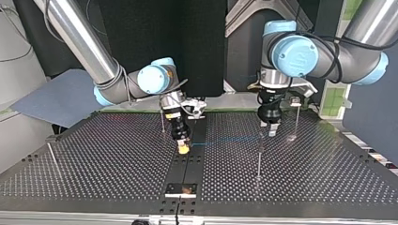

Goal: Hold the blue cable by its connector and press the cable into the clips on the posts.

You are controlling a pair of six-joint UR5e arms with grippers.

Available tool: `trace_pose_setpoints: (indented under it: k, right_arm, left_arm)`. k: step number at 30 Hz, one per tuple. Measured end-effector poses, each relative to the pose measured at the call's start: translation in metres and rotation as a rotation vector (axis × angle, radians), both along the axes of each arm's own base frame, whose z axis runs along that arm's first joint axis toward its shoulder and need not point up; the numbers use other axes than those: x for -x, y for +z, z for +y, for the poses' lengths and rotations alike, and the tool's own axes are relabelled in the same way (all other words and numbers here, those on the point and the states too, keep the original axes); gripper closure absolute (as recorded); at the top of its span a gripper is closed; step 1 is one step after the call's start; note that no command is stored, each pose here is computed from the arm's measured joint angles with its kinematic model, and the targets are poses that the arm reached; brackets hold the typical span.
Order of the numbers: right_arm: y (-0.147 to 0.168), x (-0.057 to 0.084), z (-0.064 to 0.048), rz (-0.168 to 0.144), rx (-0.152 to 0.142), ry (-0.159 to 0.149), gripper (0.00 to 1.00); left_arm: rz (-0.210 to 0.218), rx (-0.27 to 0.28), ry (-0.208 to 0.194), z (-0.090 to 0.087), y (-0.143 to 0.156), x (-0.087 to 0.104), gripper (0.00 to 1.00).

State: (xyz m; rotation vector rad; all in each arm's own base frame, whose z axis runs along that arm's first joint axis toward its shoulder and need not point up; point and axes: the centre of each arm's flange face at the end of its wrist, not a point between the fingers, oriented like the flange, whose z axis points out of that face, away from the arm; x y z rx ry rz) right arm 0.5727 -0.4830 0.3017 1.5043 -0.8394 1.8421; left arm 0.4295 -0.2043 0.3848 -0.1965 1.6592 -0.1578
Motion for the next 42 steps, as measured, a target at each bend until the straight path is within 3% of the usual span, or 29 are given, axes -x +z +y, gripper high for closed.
trace_pose_setpoints:
  k: [7,28,42]
  right_arm:
    - [0.0,-0.001,0.001,0.0,0.0,0.003,1.0]
    - [-0.004,-0.003,0.004,0.004,-0.005,0.008,1.0]
    - [-0.001,-0.006,0.005,0.001,0.0,0.013,1.0]
  left_arm:
    - [0.012,-0.011,-0.009,-0.003,-0.007,0.006,0.02]
    - [-0.019,-0.059,-0.024,-0.007,0.0,0.009,0.02]
    - [-0.046,-0.158,-0.053,-0.015,0.002,0.01,0.02]
